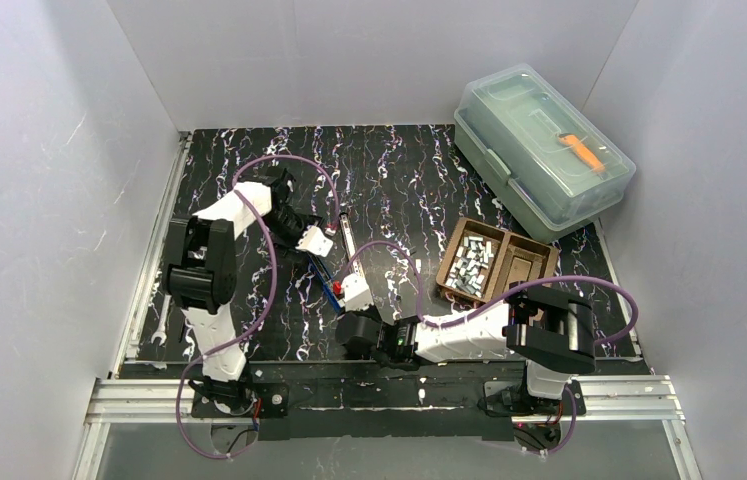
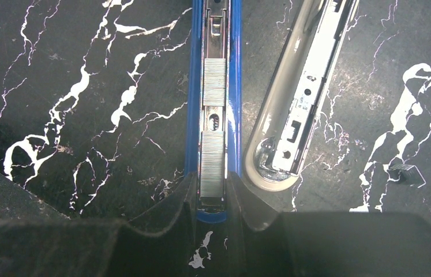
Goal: Load the staples into the stapler
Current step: Close the stapler at the center of the board.
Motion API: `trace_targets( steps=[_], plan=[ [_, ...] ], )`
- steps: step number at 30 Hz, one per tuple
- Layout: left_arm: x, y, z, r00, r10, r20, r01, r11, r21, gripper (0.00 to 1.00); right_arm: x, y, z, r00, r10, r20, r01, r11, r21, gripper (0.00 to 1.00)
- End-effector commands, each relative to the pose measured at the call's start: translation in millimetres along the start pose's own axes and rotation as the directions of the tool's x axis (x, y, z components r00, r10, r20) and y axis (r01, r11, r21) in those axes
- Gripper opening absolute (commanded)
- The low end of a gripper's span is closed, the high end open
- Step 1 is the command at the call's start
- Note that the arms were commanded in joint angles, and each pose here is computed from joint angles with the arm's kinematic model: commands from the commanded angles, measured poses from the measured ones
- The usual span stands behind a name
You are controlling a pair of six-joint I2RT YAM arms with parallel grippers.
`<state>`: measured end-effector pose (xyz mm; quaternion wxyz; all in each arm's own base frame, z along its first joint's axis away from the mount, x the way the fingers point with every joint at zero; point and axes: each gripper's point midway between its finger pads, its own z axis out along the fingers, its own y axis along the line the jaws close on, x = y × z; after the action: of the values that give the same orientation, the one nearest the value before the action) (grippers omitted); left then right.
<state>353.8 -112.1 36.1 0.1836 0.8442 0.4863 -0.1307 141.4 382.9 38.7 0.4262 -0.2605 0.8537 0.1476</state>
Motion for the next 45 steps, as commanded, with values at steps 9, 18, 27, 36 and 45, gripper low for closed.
trace_targets(
  steps=[9,18,27,36,45],
  plan=[
    [2,8,4,0.998,0.05,-0.022,-0.049,0.997,0.064,0.5,-19,3,1,0.996,0.054,0.064,-0.054,0.999,-0.004,0.06],
    [14,13,-10,0.998,0.034,-0.058,-0.031,0.999,0.045,0.43,-18,3,3,0.996,0.056,0.065,-0.056,0.998,-0.005,0.05],
    [-46,25,-55,0.998,0.019,0.054,-0.014,0.994,-0.105,0.21,-17,4,8,0.993,0.083,0.085,-0.083,0.997,-0.005,0.01],
    [-115,-29,-71,0.985,0.001,0.173,0.015,0.996,-0.089,0.2,-38,8,19,0.976,0.113,0.186,-0.117,0.993,0.012,0.01],
    [-133,-58,-62,0.977,-0.066,0.203,0.074,0.997,-0.034,0.18,-37,14,30,0.968,0.135,0.21,-0.138,0.99,0.0,0.01]
  ],
)
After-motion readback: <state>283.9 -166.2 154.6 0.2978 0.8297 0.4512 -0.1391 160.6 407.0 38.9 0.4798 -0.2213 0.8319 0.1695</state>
